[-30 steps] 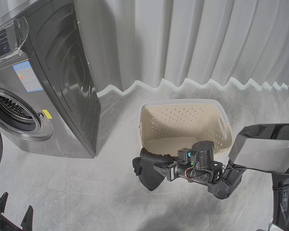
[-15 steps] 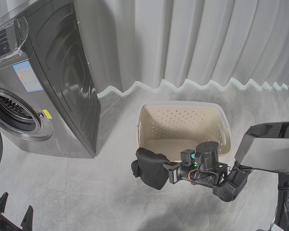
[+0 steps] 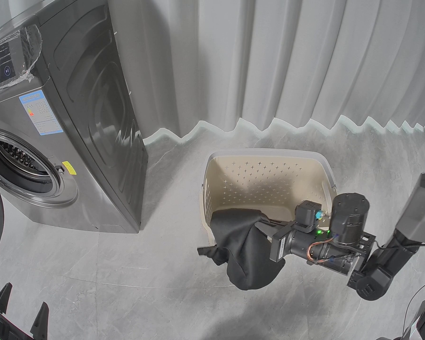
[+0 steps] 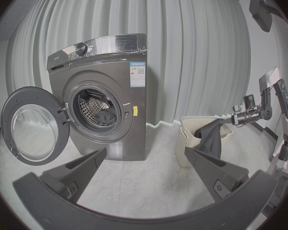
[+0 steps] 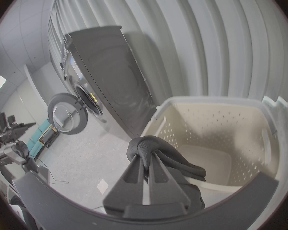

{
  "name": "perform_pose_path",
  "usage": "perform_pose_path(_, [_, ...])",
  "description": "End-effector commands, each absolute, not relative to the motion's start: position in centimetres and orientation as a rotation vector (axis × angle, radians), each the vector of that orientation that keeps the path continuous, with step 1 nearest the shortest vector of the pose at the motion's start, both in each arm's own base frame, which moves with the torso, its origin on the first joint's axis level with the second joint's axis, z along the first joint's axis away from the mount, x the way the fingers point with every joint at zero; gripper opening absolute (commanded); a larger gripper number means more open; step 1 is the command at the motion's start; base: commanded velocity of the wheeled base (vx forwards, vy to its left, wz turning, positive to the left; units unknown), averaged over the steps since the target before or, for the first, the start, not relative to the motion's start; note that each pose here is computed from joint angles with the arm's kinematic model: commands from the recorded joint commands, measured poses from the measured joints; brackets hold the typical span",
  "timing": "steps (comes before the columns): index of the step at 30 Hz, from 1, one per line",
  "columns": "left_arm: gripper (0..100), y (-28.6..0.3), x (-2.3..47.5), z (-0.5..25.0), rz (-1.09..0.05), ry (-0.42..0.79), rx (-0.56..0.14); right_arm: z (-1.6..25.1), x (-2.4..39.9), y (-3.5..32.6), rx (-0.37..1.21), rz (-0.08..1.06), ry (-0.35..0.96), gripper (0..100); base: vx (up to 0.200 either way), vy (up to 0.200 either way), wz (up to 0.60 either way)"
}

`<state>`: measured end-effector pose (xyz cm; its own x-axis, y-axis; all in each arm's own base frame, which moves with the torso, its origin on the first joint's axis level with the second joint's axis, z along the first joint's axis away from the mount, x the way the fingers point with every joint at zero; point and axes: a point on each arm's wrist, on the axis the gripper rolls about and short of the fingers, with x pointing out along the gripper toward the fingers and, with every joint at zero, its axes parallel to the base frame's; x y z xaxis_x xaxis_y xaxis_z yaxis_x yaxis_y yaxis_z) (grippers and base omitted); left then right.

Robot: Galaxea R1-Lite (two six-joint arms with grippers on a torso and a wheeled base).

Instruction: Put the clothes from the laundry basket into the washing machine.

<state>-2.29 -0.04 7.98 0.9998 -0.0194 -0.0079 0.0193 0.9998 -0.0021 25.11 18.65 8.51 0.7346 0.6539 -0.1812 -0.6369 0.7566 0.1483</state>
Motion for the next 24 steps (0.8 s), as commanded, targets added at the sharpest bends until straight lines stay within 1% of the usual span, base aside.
perform_pose_path(1, [100,0.0,-2.3,7.5,-0.018,0.009,-0.005,14.1,21.2,17.0,0.133,0.765,0.035,0,0.0,0.0,0.0])
perform_pose_path(4, [100,0.0,-2.3,7.5,-0.017,0.009,-0.014,15.7,19.4,16.3,0.151,0.792,-0.029,0,0.0,0.0,0.0])
perform_pose_path(5, [100,0.0,-2.3,7.5,-0.017,0.009,-0.015,16.6,18.8,16.1,0.161,0.805,-0.065,0,0.0,0.0,0.0])
perform_pose_path(6, [100,0.0,-2.3,7.5,-0.015,0.009,-0.017,17.3,18.6,15.8,0.162,0.8,-0.09,0,0.0,0.0,0.0])
perform_pose_path(9, [100,0.0,-2.3,7.5,-0.015,0.009,-0.017,18.1,18.2,15.5,0.151,0.8,-0.125,0,0.0,0.0,0.0])
perform_pose_path(10, [100,0.0,-2.3,7.5,-0.015,0.009,-0.014,19.2,17.9,15.2,0.16,0.802,-0.169,0,0.0,0.0,0.0])
perform_pose_path(12, [100,0.0,-2.3,7.5,-0.015,0.009,-0.015,19.6,17.5,15.1,0.165,0.81,-0.184,0,0.0,0.0,0.0])
perform_pose_path(13, [100,0.0,-2.3,7.5,-0.015,0.009,-0.017,20.5,17.3,15.0,0.175,0.812,-0.218,0,0.0,0.0,0.0])
perform_pose_path(15, [100,0.0,-2.3,7.5,-0.015,0.009,-0.017,21.4,17.1,14.8,0.187,0.816,-0.257,0,0.0,0.0,0.0])
perform_pose_path(17, [100,0.0,-2.3,7.5,-0.015,0.009,-0.017,21.9,16.8,14.6,0.192,0.819,-0.271,0,0.0,0.0,0.0])
perform_pose_path(21, [100,0.0,-2.3,7.5,-0.015,0.009,-0.017,21.8,16.6,14.4,0.191,0.819,-0.268,0,0.0,0.0,0.0])
perform_pose_path(24, [100,0.0,-2.3,7.5,-0.014,0.009,-0.022,22.0,16.6,14.5,0.193,0.819,-0.277,0,0.0,0.2,0.0])
